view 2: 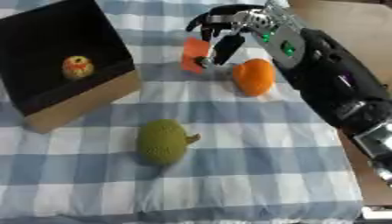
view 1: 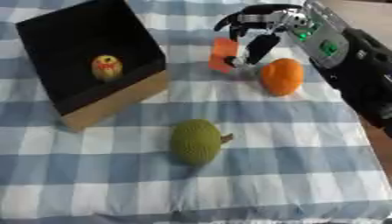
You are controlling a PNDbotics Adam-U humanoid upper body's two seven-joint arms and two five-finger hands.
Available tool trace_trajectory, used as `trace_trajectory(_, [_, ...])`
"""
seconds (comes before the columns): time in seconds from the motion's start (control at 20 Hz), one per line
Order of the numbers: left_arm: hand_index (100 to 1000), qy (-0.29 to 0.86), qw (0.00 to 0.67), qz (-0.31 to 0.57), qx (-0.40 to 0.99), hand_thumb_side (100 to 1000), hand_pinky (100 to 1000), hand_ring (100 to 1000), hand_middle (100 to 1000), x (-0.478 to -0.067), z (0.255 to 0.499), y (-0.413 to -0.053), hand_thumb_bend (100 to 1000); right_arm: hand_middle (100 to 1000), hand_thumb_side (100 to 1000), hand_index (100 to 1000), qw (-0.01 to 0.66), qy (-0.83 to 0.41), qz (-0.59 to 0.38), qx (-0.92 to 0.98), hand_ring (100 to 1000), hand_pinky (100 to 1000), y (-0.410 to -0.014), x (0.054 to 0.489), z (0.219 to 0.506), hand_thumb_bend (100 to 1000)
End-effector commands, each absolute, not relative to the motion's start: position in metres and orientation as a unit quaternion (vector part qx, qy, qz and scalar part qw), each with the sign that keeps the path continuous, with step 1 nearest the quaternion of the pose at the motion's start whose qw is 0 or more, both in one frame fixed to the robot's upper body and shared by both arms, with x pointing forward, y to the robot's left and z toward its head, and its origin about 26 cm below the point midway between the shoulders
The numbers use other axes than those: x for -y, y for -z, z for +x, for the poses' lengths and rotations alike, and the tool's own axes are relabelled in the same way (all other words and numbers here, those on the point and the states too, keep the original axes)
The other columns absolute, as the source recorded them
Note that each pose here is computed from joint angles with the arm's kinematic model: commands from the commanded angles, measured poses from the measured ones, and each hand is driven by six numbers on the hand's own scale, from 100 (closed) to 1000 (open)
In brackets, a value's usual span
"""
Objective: Pick up objects on the table and place them in the box.
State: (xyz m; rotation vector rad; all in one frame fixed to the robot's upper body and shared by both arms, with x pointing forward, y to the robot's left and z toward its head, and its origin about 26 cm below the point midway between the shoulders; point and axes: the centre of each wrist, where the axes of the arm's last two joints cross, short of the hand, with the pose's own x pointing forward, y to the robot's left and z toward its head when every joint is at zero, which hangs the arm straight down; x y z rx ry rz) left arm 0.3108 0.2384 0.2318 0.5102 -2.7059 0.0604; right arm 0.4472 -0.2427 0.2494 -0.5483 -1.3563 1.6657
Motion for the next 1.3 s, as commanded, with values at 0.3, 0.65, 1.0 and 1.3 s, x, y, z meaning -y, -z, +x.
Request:
trace_trajectory(0.3, [797, -0.016, 0.18, 0.184, 0.966, 643, 749, 882, 753, -0.24, 0.308, -0.238, 542, 399, 131, 942, 0.404, -0.665, -0.249, 0.576, 782, 839, -0.293, 0.244, 0.433, 203])
trace_trajectory(0.65, [797, -0.02, 0.174, 0.18, 0.968, 637, 749, 879, 752, -0.239, 0.308, -0.239, 546, 401, 165, 937, 0.365, -0.667, -0.245, 0.601, 782, 841, -0.317, 0.228, 0.424, 218])
trace_trajectory(1.0, [797, -0.025, 0.159, 0.155, 0.975, 627, 751, 873, 747, -0.229, 0.309, -0.245, 553, 389, 122, 931, 0.344, -0.656, -0.222, 0.634, 782, 841, -0.335, 0.2, 0.424, 135])
trace_trajectory(1.3, [797, -0.004, 0.141, 0.092, 0.986, 625, 752, 868, 745, -0.206, 0.31, -0.255, 556, 378, 100, 928, 0.312, -0.652, -0.195, 0.663, 782, 841, -0.347, 0.164, 0.423, 100])
